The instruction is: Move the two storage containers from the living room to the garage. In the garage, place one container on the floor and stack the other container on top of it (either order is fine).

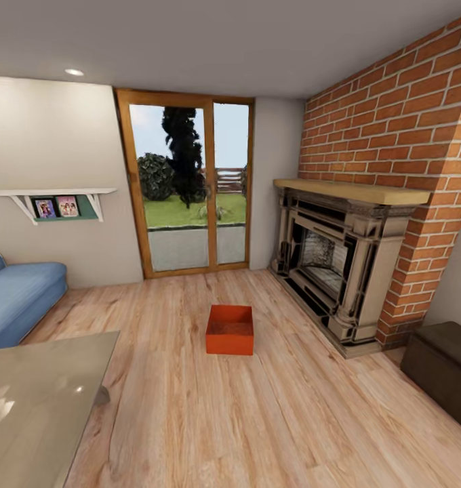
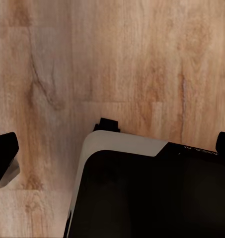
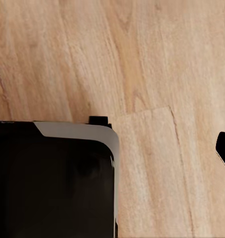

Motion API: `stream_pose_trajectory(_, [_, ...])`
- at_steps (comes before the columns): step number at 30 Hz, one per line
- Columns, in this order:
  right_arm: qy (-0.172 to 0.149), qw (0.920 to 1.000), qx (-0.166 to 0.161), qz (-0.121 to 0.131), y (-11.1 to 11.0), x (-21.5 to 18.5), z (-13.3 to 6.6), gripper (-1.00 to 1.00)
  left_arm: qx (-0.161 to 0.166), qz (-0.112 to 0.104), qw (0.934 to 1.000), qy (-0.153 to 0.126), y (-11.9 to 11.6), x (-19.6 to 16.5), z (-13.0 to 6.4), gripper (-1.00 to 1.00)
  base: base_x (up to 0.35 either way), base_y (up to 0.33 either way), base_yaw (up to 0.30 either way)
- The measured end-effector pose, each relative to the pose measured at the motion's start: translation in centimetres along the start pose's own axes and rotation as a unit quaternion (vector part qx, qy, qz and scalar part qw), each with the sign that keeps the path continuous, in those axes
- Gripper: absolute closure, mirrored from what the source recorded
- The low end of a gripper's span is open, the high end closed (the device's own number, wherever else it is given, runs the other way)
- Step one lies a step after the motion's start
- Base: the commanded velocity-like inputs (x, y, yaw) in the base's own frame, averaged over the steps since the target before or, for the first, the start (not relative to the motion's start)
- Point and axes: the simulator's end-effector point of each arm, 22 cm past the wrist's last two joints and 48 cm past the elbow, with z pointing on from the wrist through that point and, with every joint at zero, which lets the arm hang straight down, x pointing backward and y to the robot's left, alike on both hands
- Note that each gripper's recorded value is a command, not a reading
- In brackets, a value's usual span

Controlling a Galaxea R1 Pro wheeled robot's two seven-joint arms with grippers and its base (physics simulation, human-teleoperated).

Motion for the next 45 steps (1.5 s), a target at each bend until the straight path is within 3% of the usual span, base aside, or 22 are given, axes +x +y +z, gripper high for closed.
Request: stream_pose_trajectory(45, [0.001,1.0000,0.000,-0.002,-0.07,0.04,0.00,-1.00,0.001,0.001,1.0000,0.002,-0.11,0.08,0.00,-1.00,0.323,0.000,-0.013])
